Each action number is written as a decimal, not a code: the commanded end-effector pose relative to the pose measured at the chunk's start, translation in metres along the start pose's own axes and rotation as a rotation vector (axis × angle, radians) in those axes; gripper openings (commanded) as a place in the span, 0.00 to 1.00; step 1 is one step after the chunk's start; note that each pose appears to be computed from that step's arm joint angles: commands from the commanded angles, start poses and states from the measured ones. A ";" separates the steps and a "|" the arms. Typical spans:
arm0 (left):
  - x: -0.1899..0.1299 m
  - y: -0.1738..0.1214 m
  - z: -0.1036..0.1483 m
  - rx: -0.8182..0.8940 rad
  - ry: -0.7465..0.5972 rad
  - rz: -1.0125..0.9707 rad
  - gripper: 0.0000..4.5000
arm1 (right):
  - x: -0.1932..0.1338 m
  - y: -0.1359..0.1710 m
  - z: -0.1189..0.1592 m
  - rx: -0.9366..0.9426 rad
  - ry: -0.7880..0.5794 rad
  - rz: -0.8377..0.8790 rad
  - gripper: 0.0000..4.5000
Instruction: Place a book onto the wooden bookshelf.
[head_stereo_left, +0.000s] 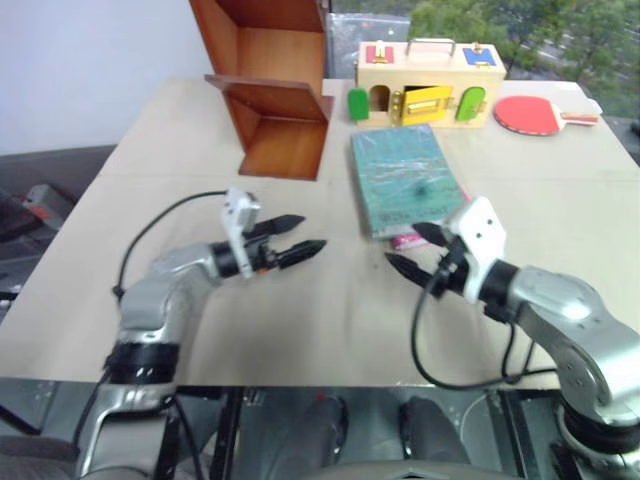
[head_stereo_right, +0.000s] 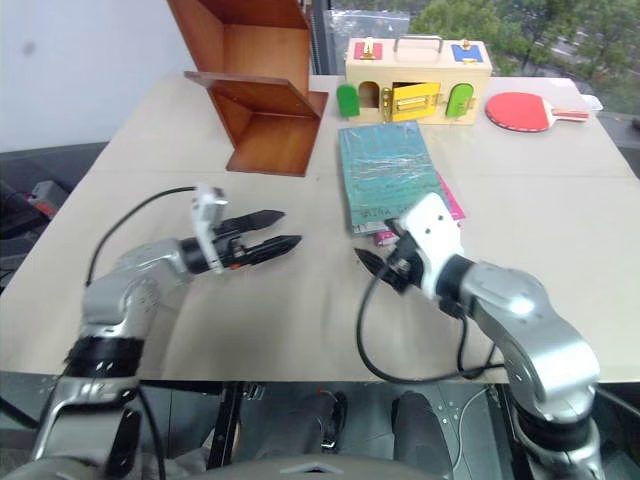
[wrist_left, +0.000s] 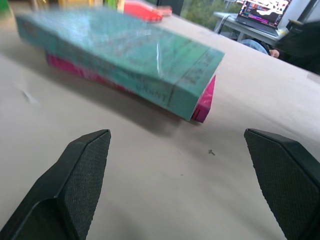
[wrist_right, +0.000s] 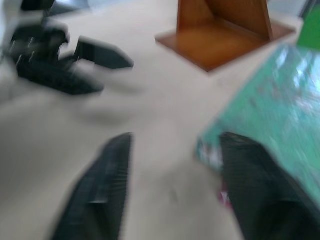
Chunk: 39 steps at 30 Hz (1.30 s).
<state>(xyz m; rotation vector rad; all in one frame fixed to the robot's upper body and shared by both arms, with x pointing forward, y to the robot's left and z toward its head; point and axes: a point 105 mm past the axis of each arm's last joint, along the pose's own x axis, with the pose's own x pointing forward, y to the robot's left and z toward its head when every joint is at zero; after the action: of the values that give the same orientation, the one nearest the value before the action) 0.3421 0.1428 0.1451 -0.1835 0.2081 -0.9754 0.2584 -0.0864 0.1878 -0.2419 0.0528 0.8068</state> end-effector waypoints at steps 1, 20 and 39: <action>0.022 0.015 0.007 -0.296 0.044 0.042 1.00 | -0.020 -0.003 0.022 -0.114 -0.091 -0.046 0.98; 0.128 -0.002 0.003 -0.969 0.031 -0.036 0.52 | -0.027 -0.015 0.032 -0.204 -0.115 -0.214 1.00; 0.109 -0.041 -0.026 -1.014 0.107 -0.007 0.18 | -0.028 -0.016 0.026 -0.207 -0.091 -0.228 1.00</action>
<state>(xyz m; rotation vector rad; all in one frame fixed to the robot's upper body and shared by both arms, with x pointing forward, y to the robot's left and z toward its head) 0.3680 0.0238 0.1201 -1.0791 0.7956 -0.8362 0.2546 -0.1130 0.2099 -0.3813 -0.0865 0.5870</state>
